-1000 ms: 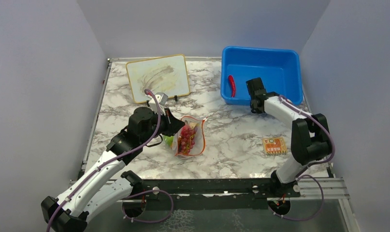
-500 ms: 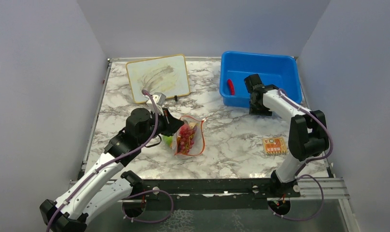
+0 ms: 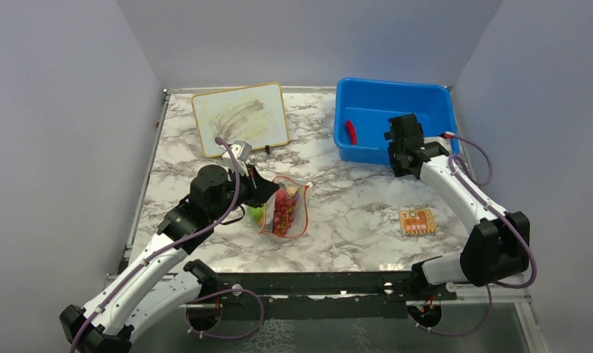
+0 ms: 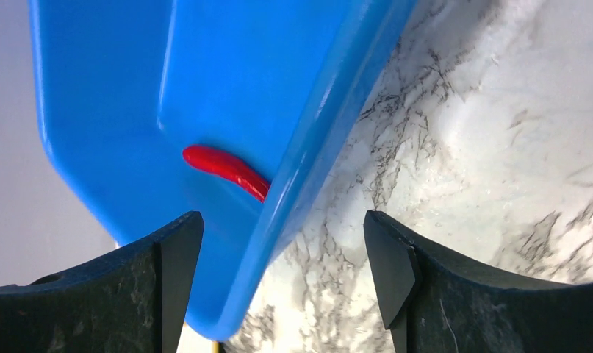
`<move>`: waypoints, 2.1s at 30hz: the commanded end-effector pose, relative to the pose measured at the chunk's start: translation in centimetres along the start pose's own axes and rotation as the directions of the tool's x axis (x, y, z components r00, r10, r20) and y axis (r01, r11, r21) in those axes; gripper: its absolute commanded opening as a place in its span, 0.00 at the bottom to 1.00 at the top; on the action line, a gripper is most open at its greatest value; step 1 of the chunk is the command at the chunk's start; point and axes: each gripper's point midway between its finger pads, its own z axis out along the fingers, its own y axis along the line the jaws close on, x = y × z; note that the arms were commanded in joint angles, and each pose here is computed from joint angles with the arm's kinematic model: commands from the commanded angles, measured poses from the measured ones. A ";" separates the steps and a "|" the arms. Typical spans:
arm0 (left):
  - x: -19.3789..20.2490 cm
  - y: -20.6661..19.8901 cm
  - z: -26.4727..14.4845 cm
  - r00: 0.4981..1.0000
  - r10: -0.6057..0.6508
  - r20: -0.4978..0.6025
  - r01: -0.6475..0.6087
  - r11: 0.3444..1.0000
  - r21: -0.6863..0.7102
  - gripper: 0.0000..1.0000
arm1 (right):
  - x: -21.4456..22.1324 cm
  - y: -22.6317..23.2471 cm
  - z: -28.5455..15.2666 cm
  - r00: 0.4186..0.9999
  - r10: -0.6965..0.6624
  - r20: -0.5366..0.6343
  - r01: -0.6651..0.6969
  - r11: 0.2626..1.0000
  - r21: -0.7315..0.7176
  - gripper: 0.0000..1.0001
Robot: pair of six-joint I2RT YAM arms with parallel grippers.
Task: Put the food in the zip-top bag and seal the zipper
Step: Move the bin to the center of the board, then pick up the fake vegetable from the bin.
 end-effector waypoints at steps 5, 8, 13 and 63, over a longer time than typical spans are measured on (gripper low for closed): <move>-0.4 0.0 -0.1 0.999 0.026 0.022 -0.026 1.000 -0.002 0.00 | 0.5 9.5 -5.6 0.812 -0.536 0.229 0.559 0.605 -0.567 0.77; -0.6 -0.1 -0.1 0.999 0.023 0.026 -0.023 1.000 0.002 0.00 | 1.9 12.1 -6.3 0.626 -0.677 0.386 0.728 0.331 -0.600 0.76; -0.6 -0.1 -0.4 0.999 0.017 0.032 -0.017 1.000 0.001 0.00 | 4.1 14.0 -1.8 0.386 -0.849 0.362 0.852 0.177 -0.493 0.76; -1.1 0.2 -2.0 0.998 0.001 0.068 0.001 0.999 -0.033 0.00 | 9.3 15.4 8.0 0.080 -0.945 0.316 0.906 -0.063 -0.419 0.08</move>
